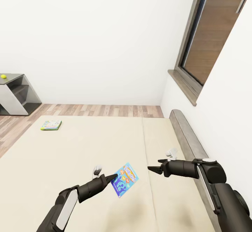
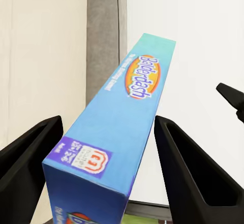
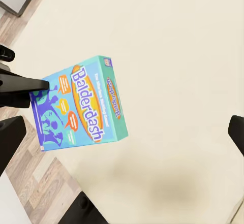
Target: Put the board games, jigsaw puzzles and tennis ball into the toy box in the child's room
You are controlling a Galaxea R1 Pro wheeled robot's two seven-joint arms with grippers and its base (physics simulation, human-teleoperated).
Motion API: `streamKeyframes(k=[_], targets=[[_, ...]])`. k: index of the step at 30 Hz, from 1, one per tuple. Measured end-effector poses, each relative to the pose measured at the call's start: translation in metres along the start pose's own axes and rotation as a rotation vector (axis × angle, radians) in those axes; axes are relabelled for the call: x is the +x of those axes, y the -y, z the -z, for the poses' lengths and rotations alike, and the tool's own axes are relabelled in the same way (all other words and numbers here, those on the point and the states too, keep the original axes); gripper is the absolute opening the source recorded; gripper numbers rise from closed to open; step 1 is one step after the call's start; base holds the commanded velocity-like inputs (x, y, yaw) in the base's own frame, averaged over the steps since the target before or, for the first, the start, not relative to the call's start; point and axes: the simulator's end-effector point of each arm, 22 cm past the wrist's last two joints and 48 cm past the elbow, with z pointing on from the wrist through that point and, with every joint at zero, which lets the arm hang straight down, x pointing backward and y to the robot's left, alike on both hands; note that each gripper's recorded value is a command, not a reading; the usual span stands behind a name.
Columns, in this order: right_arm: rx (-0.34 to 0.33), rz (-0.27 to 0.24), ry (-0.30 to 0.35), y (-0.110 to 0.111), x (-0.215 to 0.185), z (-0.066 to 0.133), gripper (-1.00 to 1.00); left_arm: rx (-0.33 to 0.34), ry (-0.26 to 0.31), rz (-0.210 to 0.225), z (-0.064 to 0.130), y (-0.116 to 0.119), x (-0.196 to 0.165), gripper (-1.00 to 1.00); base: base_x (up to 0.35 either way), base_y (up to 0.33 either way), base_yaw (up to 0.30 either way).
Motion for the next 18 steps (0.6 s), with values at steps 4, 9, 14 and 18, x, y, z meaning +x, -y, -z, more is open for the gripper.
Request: streamKeyframes(k=[4, 9, 14, 18], targets=[[0.000, 0.001, 0.000, 0.0000, -0.0001, 0.0001, 1.00, 0.000, 0.000, 0.000, -0.0001, 0.0000, 0.0002, -1.00, 0.015, 0.016, 0.000], [0.000, 0.001, 0.001, -0.0002, -0.0004, 0.0002, 1.00, 0.000, -0.001, 0.000, 0.0000, -0.0002, 0.0002, -1.00, 0.008, 0.009, 0.000], [0.000, 0.002, 0.001, -0.0002, -0.0006, 0.0003, 1.00, -0.001, -0.001, 0.000, -0.0001, -0.0002, 0.0003, -1.00, 0.004, 0.004, 0.000], [0.001, 0.002, 0.002, -0.0002, -0.0007, 0.0003, 1.00, -0.001, 0.000, 0.000, 0.0001, -0.0002, 0.0001, -1.00, 0.002, 0.002, 0.000]])
